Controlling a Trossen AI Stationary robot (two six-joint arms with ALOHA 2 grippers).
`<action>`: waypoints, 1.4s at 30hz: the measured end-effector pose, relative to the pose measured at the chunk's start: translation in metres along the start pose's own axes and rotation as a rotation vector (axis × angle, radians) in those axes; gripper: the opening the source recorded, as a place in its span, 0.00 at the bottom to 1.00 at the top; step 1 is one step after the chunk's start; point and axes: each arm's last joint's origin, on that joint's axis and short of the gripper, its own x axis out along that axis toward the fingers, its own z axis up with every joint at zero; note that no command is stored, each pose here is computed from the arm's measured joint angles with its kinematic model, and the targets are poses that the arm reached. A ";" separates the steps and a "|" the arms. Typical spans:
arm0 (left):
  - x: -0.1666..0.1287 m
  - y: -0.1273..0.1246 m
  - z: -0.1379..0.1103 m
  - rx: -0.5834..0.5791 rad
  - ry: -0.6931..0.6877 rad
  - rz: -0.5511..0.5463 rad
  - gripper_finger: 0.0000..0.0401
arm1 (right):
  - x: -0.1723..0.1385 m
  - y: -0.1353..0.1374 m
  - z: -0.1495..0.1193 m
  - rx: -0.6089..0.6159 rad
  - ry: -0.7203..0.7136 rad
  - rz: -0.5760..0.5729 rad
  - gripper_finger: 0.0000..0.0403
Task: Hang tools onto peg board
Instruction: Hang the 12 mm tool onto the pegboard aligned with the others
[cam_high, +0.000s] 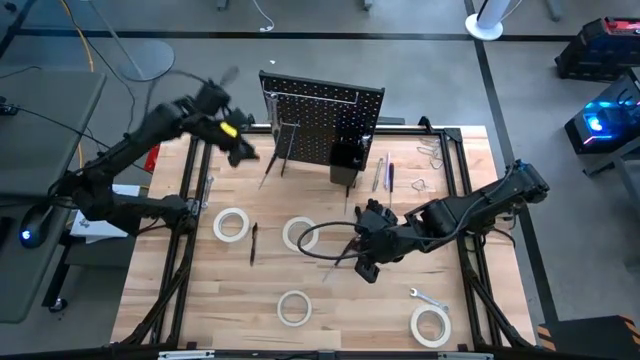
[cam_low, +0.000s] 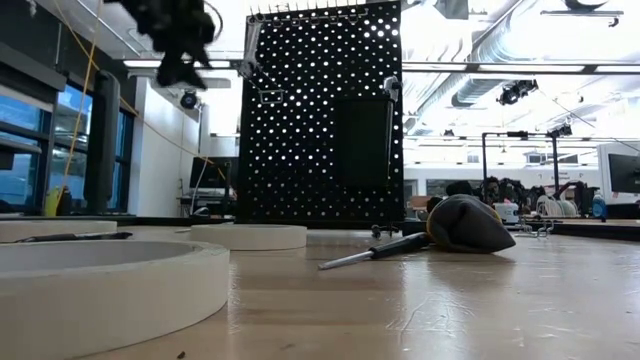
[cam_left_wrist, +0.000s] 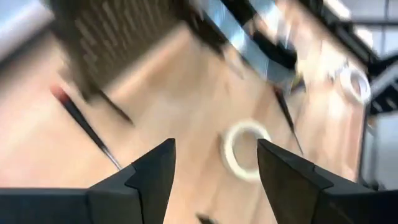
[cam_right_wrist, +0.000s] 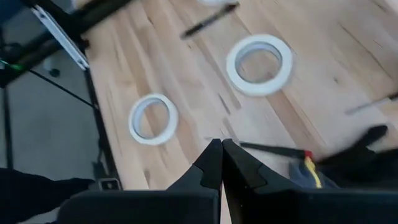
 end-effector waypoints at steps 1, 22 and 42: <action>0.009 -0.001 -0.010 -0.012 0.038 -0.015 0.53 | 0.000 0.000 -0.002 -0.001 0.011 -0.009 0.00; 0.100 0.027 -0.144 -0.495 0.095 0.733 0.04 | 0.008 -0.047 0.017 0.039 0.052 -0.281 0.00; 0.140 0.039 -0.163 -1.294 -0.435 1.190 0.00 | 0.039 -0.121 0.060 -0.175 0.241 0.005 0.00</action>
